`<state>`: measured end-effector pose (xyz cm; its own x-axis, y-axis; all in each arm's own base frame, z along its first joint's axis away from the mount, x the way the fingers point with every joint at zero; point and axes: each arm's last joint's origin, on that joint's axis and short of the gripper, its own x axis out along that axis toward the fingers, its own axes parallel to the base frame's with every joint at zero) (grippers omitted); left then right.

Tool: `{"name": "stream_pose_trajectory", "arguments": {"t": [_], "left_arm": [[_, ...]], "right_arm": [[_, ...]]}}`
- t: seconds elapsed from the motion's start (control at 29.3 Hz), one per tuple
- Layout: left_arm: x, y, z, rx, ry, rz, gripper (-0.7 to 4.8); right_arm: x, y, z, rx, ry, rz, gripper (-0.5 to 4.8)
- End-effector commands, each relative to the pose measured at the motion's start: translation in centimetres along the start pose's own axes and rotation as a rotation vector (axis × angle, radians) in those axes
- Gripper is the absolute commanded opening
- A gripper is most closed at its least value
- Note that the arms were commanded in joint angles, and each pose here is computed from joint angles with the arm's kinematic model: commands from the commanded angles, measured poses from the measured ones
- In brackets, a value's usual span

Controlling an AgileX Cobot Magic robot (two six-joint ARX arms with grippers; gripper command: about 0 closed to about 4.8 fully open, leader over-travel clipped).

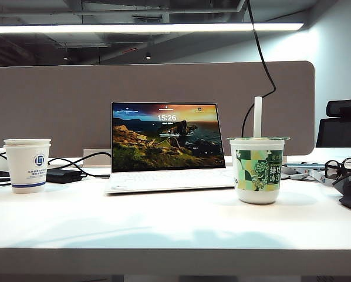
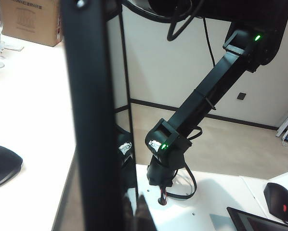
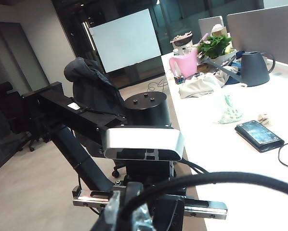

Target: Pick up the black phone, pick up the charger plug, insert the charger plug into the phone's charging port, and finally place the connected phone back on the desk.

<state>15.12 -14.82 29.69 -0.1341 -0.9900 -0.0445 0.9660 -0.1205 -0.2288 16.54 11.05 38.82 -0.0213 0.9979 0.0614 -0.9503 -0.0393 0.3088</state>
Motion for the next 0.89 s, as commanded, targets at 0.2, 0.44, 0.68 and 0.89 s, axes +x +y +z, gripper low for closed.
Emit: {"name": "stream_pose_trajectory", "arguments": {"t": [0.2,0.44,0.68,0.89], "left_arm": [[-0.07,-0.26,0.76,0.046,-0.027,-0.015,-0.07],[-0.06,-0.25,0.68,0.027,-0.022,-0.016,-0.07],[-0.06,-0.25,0.67,0.028,-0.022,-0.014,-0.07],[-0.07,-0.19,0.70,0.031,-0.027,0.005,-0.07]], "right_arm": [[0.05,0.06,-0.44,0.035,0.044,0.044,-0.05],[-0.02,-0.08,-1.08,0.045,0.075,0.031,-0.05],[-0.04,-0.01,-1.05,0.039,0.074,0.032,-0.05],[-0.04,-0.01,-1.05,0.029,0.074,0.032,-0.05]]}}
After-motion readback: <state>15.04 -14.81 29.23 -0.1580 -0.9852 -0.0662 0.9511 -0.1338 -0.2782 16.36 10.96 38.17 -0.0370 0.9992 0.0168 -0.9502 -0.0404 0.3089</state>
